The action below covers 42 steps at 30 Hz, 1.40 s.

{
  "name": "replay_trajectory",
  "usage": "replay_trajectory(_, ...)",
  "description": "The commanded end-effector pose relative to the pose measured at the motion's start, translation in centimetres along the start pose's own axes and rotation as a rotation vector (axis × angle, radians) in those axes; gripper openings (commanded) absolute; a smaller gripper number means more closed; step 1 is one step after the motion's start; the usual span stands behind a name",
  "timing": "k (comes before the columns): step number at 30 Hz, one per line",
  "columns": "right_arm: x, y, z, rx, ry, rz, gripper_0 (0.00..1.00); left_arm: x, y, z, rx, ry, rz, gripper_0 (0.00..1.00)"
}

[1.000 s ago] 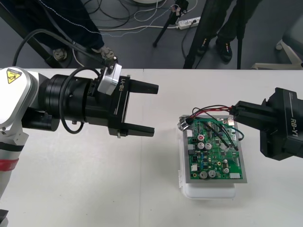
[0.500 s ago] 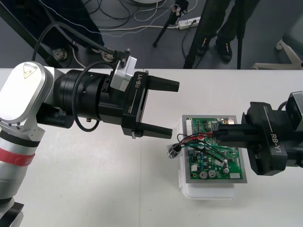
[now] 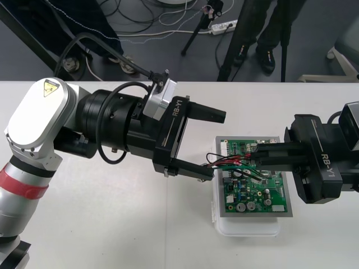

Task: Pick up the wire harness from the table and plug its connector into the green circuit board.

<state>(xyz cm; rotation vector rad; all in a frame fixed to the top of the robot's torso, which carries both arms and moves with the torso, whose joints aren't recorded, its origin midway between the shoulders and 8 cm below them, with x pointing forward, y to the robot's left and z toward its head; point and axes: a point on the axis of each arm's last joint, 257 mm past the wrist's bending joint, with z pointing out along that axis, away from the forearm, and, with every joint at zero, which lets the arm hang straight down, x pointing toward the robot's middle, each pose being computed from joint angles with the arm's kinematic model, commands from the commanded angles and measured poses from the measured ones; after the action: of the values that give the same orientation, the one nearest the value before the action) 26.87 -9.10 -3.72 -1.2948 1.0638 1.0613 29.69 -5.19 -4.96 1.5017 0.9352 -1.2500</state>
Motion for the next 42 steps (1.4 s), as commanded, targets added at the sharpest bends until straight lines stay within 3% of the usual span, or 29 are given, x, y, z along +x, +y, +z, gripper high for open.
replay_trajectory(1,-1.4,-0.6,0.1,-0.008,0.009,-0.004,0.00,-0.7,0.0,0.9,-0.016,-0.045,-0.061,1.00)
replay_trajectory(42,-1.5,-2.7,0.9,0.075,-0.021,-0.029,0.00,-1.7,0.5,2.7,-0.111,-0.058,-0.010,1.00)
